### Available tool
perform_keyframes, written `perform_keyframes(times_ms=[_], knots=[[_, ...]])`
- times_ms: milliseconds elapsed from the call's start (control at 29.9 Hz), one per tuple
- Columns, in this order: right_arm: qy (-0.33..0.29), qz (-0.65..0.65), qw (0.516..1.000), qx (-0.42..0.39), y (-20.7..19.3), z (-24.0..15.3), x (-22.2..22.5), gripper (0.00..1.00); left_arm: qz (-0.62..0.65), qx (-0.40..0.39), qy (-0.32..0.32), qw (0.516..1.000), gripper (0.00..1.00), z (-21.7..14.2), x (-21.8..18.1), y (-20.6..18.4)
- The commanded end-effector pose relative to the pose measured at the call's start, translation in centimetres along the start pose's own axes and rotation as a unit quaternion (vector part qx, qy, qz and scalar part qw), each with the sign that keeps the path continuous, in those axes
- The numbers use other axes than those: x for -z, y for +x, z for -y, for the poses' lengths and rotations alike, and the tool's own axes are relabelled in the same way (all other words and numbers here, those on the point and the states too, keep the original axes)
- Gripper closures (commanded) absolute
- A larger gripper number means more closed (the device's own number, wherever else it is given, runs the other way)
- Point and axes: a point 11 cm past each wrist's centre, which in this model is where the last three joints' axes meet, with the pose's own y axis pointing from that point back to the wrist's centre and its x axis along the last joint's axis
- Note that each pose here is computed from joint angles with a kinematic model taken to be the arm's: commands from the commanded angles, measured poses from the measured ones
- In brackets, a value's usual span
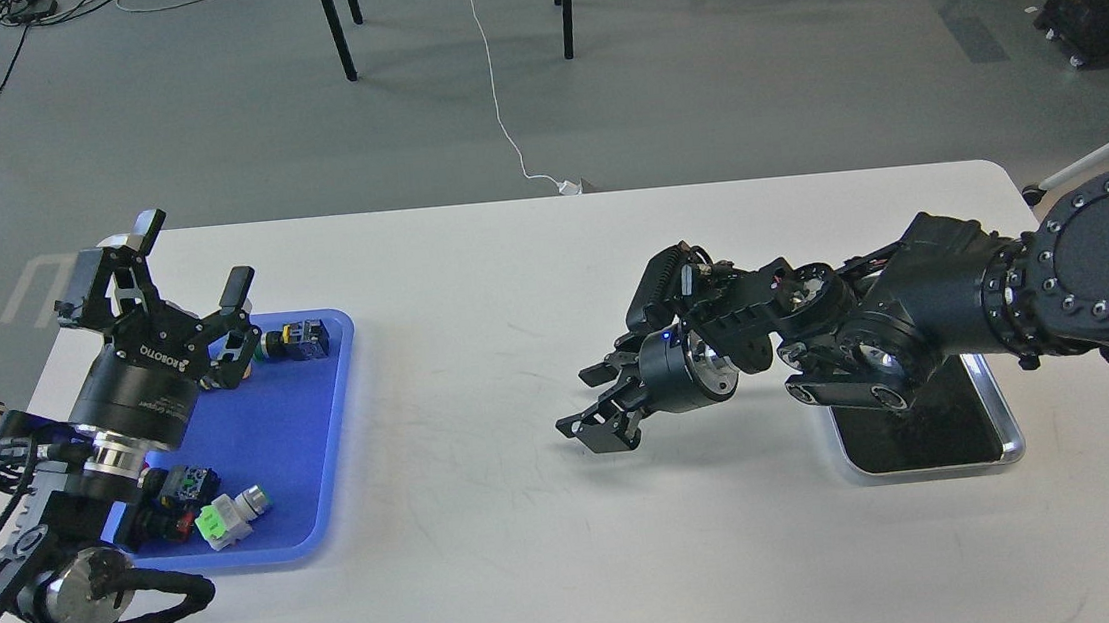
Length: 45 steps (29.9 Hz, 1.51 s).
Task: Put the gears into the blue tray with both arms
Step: 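Carry the gear toward the table center and release it there, then retract the right arm and reach the left gripper toward the gear, then grasp the black gear on the table with the left gripper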
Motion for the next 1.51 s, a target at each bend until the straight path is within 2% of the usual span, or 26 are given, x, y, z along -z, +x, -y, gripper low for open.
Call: perform_keyframes(times_ms=[0,100,167,301,435,502,602,703,803,904,1004,1071,1205,1272,1372,1473], knots=[[0.018,0.031,0.998,-0.054,3.7,0.4,1.4,0.02,0.004,0.004,-0.001,1.0,0.02,0.0,-0.4,0.0],[0.046,0.083,0.99,-0.103,5.8,1.0,3.2,0.02,0.01,0.008,0.001,1.0,0.02,0.0,-0.6,0.0],[0.032,0.142,0.978,-0.151,6.6,-0.6,1.6,0.02,0.011,0.009,0.001,1.0,0.02,0.2,-0.7,0.0],[0.017,0.312,0.909,-0.277,5.8,-3.2,-1.9,0.01,0.025,0.022,0.004,0.999,0.02,0.6,-0.7,-0.4],[0.01,0.451,0.802,-0.391,3.4,-5.9,-4.9,0.01,0.065,0.066,0.024,0.995,0.02,0.6,-0.1,-1.5],[0.013,0.516,0.734,-0.442,2.2,-6.8,-6.0,0.01,0.087,0.102,0.034,0.99,0.02,0.8,0.2,-2.4],[0.017,0.61,0.623,-0.489,-0.7,-7.9,-7.4,0.01,0.139,0.15,0.048,0.978,0.02,1.4,0.5,-3.6],[0.023,0.668,0.533,-0.519,-3.0,-9.2,-8.7,0.01,0.19,0.225,0.068,0.953,0.02,2.4,1.5,-6.0],[0.044,0.71,0.443,-0.546,-4.9,-11.3,-10.2,0.01,0.262,0.329,0.09,0.903,0.02,3.7,3.0,-9.9],[0.067,0.736,0.374,-0.56,-6.8,-12.9,-11.2,0.01,0.364,0.421,0.112,0.823,0.02,4.6,4.2,-12.4],[0.079,0.743,0.356,-0.562,-8.3,-14.1,-11.6,0.01,0.46,0.502,0.125,0.722,0.02,5.1,5.9,-14.6],[0.082,0.749,0.349,-0.558,-9.5,-14.1,-11.4,0.01,0.526,0.556,0.127,0.631,0.02,5.2,7.4,-15.9],[0.078,0.749,0.33,-0.569,-10.4,-14.7,-11.5,0.01,0.611,0.611,0.127,0.487,0.02,6.1,9.8,-17.1],[0.075,0.75,0.326,-0.57,-10.9,-14.7,-11.5,0.01,0.646,0.622,0.141,0.42,0.02,6.6,11.2,-16.3],[0.071,0.752,0.325,-0.57,-11.3,-14.7,-11.4,0.01,0.652,0.631,0.158,0.389,0.03,7.0,12.9,-16.2],[0.065,0.752,0.324,-0.57,-11.8,-14.8,-11.4,0.01,0.652,0.637,0.16,0.38,0.04,7.2,13.6,-16.6]])
